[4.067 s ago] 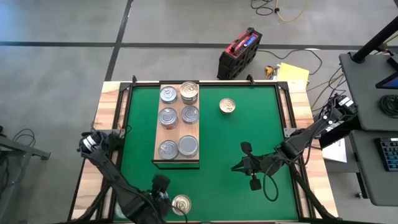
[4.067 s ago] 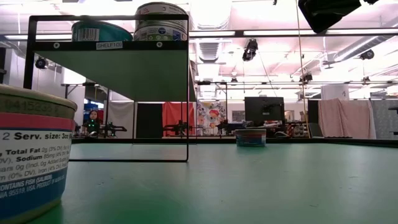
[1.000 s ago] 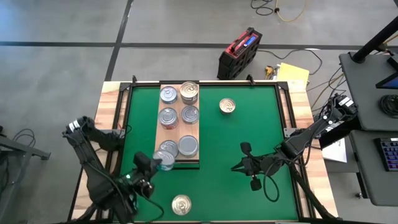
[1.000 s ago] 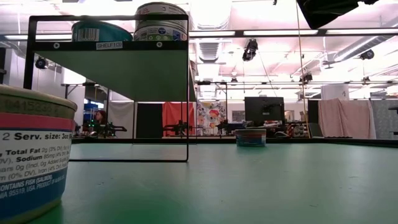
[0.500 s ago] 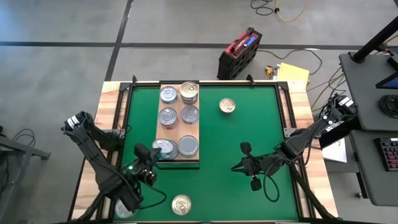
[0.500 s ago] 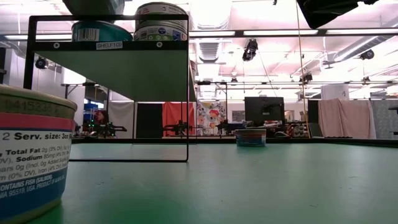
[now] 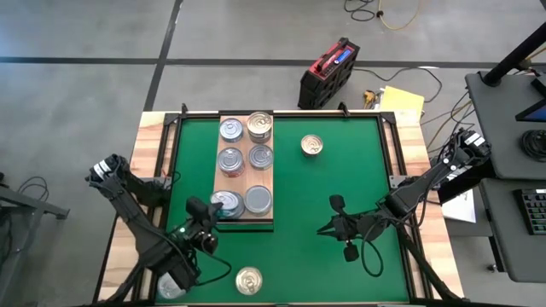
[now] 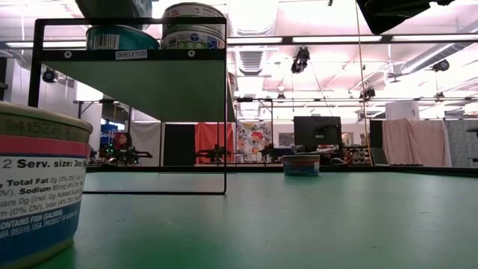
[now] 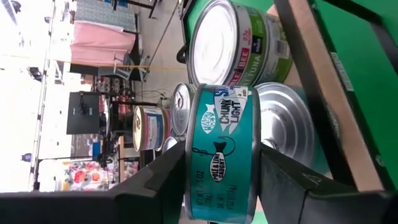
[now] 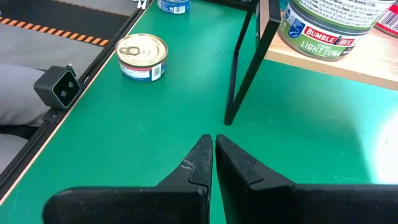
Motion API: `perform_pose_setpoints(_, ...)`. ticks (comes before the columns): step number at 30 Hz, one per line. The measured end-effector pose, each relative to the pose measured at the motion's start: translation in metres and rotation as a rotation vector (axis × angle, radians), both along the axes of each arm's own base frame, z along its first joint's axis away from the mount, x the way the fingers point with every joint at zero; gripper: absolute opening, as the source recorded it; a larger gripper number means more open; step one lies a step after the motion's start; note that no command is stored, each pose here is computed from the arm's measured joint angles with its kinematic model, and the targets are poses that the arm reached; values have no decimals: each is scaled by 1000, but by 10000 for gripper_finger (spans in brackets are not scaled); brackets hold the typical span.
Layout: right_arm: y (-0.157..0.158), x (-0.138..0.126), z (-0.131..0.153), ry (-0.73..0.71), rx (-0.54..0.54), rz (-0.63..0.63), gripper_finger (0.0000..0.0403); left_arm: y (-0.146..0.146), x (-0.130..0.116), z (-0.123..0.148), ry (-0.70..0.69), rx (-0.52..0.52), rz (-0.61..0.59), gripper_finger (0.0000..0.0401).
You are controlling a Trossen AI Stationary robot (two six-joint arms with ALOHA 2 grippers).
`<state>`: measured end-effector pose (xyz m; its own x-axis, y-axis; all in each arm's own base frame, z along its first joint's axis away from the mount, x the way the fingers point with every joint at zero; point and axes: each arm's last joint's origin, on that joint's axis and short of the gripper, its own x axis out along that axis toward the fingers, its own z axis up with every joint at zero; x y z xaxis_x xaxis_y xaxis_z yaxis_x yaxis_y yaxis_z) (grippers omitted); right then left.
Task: Stack canned seafood by type on shelf
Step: Put the green and blue tuna can on top of the green and blue tuna can on the shelf
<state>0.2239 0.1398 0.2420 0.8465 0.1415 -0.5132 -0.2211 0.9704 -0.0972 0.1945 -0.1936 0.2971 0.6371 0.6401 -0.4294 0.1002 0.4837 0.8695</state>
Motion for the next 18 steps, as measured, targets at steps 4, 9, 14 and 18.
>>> perform_pose_setpoints(4,0,0,0,0,0,0,13,1,1,0,0,-2,6,153)
perform_pose_setpoints(9,0,0,0,0,0,0,13,2,2,-1,22,-32,20,147)
perform_pose_setpoints(14,0,0,0,0,-5,3,13,0,4,-2,13,-61,24,152)
perform_pose_setpoints(18,0,0,0,0,-6,3,13,0,4,-2,11,-65,24,154)
